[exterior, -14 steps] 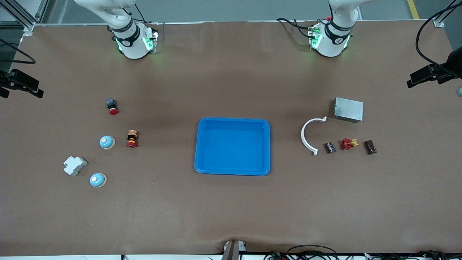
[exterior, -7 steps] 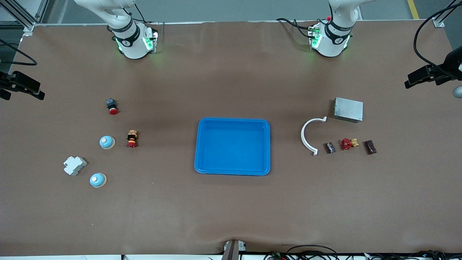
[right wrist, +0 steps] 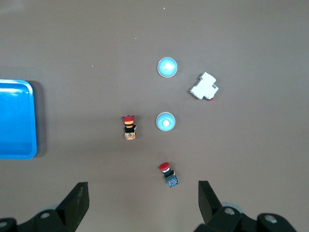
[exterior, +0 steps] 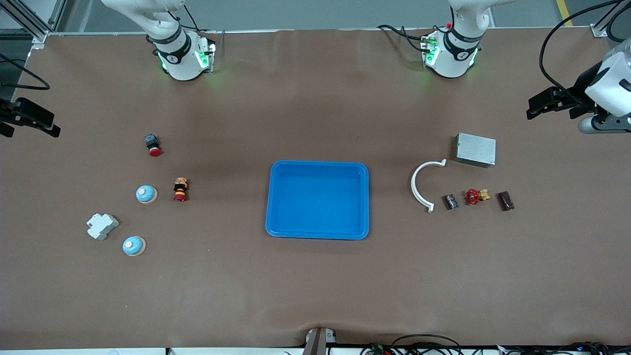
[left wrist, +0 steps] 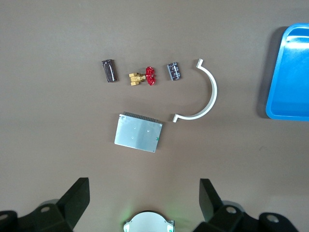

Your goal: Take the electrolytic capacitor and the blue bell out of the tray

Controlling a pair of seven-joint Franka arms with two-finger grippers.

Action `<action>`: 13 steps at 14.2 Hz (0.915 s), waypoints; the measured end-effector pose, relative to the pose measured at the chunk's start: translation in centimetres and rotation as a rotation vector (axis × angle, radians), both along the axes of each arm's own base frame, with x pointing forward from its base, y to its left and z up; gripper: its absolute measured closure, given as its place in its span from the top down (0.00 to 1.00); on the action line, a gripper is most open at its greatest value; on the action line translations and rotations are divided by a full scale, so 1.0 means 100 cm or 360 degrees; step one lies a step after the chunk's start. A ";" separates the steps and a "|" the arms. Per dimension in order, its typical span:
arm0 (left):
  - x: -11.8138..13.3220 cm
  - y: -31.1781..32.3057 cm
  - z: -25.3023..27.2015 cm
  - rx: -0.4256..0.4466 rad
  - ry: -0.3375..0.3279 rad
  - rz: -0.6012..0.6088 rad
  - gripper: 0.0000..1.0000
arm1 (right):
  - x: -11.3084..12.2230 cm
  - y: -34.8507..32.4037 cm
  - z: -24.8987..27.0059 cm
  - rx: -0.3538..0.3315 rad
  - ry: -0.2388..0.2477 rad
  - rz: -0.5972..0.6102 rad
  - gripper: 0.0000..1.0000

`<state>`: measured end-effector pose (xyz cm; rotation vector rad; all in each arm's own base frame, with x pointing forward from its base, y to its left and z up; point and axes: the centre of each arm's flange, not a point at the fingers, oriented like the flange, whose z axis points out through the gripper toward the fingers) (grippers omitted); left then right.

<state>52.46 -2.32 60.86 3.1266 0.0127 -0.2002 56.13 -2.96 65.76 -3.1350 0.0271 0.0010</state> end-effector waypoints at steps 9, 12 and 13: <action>0.001 0.014 0.001 -0.0021 -0.0001 0.0024 1.00 | 0.003 -0.001 -0.008 0.0002 -0.0008 -0.0006 1.00; 0.001 0.005 0.000 -0.0021 0.0001 -0.0004 1.00 | 0.004 -0.001 -0.008 0.0004 -0.0016 -0.0006 1.00; 0.002 0.004 -0.001 -0.0021 0.0006 -0.0008 1.00 | 0.004 -0.001 -0.007 0.0006 -0.0022 -0.0005 1.00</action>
